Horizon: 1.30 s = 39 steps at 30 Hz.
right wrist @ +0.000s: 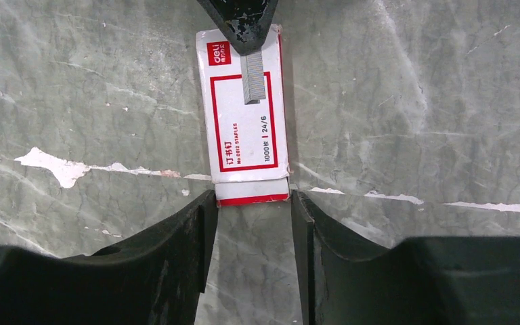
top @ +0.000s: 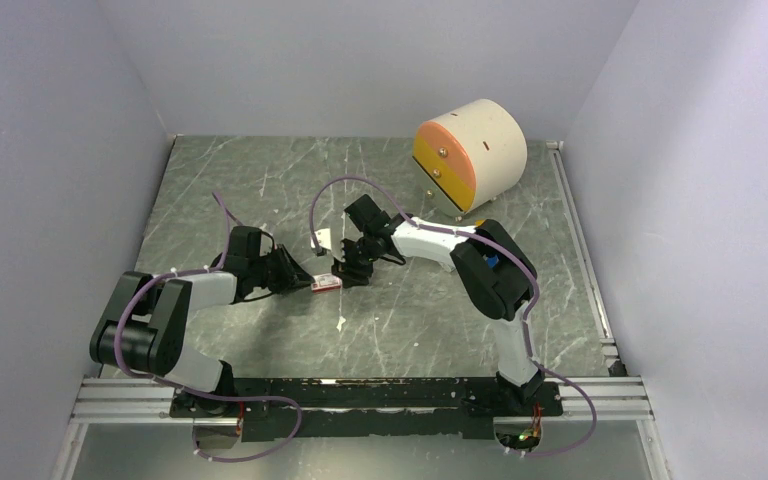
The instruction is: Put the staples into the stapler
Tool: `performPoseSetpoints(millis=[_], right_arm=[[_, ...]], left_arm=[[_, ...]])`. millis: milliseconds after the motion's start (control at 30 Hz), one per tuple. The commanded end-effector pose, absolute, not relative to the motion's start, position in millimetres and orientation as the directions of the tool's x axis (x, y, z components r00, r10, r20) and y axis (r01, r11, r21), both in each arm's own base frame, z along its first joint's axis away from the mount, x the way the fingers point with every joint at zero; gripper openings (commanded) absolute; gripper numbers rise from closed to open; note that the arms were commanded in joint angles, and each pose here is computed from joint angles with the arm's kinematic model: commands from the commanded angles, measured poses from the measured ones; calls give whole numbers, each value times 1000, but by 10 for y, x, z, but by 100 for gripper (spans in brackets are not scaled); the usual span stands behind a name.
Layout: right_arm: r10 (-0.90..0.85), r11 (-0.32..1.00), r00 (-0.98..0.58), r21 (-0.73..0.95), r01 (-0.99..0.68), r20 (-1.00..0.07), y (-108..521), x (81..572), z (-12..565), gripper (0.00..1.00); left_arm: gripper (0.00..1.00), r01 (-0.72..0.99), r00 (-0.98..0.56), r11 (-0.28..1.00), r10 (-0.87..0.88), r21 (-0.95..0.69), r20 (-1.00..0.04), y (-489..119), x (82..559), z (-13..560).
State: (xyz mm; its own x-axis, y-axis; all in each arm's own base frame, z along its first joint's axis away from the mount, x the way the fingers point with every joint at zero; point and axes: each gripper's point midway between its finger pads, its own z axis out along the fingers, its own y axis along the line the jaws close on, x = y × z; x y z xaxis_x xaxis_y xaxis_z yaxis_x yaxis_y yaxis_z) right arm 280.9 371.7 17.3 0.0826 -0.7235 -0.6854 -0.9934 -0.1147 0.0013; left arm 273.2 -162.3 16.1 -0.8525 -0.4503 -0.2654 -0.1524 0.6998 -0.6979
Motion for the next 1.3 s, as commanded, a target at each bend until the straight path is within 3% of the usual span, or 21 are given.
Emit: performPoseSetpoints(millis=[0,67,167,367,533,600,933,1267], right_arm=[[-727,-131,94,2,-991,-680,3682,2784,106,51],[-723,-138,101,0,-990,-683,3700,2772,110,57],[-719,-154,109,5,-988,-686,3717,2751,108,59],[-729,-152,106,9,-988,-676,3693,2741,71,43],[-721,-132,105,-13,-991,-685,3700,2774,86,42],[-721,-127,104,-17,-992,-685,3705,2786,85,43],[-722,-122,103,-21,-992,-684,3699,2797,82,43],[-711,-124,103,-19,-992,-696,3726,2783,103,48]], left_arm=[[23,-126,-839,707,-450,-696,-305,-1597,2799,223],[22,-121,-840,708,-447,-695,-308,-1600,2799,226],[22,-115,-841,705,-445,-700,-309,-1609,2802,237],[22,-98,-839,703,-439,-704,-321,-1620,2828,288],[36,-80,-845,683,-433,-726,-314,-1669,2814,333],[37,-85,-844,685,-435,-724,-313,-1657,2783,322],[18,-70,-837,672,-442,-737,-323,-1664,2751,351],[24,-96,-851,682,-434,-725,-295,-1652,2701,226]])
